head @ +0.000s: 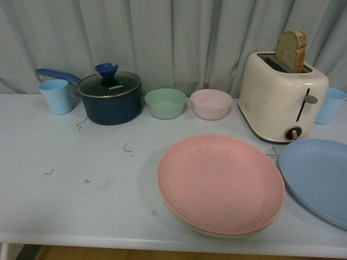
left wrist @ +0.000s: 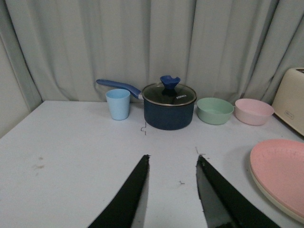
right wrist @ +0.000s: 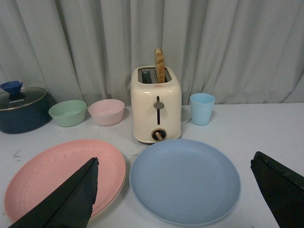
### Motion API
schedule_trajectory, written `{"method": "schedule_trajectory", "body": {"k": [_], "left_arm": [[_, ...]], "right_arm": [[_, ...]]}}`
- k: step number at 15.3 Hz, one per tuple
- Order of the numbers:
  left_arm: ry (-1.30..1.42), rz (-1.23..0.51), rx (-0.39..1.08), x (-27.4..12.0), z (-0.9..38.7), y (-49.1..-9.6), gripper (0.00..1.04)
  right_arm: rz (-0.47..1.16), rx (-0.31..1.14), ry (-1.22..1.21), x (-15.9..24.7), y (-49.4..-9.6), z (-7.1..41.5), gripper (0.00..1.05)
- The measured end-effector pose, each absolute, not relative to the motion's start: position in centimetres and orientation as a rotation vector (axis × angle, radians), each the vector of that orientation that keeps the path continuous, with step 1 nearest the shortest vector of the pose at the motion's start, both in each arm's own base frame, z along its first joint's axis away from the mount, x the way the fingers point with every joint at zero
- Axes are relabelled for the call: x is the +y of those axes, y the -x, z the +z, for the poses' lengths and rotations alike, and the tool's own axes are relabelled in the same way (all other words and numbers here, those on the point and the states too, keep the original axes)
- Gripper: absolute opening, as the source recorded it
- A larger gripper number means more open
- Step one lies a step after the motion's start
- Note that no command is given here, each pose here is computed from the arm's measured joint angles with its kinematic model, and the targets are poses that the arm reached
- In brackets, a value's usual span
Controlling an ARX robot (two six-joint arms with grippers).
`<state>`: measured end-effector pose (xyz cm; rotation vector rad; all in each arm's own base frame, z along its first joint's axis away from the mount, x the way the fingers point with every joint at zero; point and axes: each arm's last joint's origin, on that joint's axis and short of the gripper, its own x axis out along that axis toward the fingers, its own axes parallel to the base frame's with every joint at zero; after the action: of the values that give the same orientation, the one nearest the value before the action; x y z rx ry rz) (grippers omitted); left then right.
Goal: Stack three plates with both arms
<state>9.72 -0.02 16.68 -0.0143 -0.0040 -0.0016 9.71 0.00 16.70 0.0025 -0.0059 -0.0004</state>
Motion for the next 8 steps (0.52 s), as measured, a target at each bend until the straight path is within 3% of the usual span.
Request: {"method": "schedule_trajectory", "body": {"k": [1, 3, 5, 7, 8], "left_arm": [[0.014, -0.002, -0.004, 0.0, 16.7, -9.7, 0.45], [0.014, -0.002, -0.004, 0.0, 16.7, -9.7, 0.62], [0.014, -0.002, -0.004, 0.0, 16.7, -9.7, 0.85], [0.014, -0.002, -0.005, 0.0, 16.7, -9.7, 0.98], [0.014, -0.002, -0.004, 0.0, 16.7, -9.7, 0.98]], "right_arm": [[0.0, -0.006, -0.002, 0.0, -9.7, 16.7, 0.98], [0.0, -0.006, -0.002, 0.0, -9.7, 16.7, 0.98], [-0.003, 0.001, -0.003, 0.0, -9.7, 16.6, 0.98], [-0.18, 0.402, -0.109, -1.7, -11.7, 17.9, 0.98], [-0.221, 0.41, -0.145, -3.3, -13.6, 19.6, 0.98]]}}
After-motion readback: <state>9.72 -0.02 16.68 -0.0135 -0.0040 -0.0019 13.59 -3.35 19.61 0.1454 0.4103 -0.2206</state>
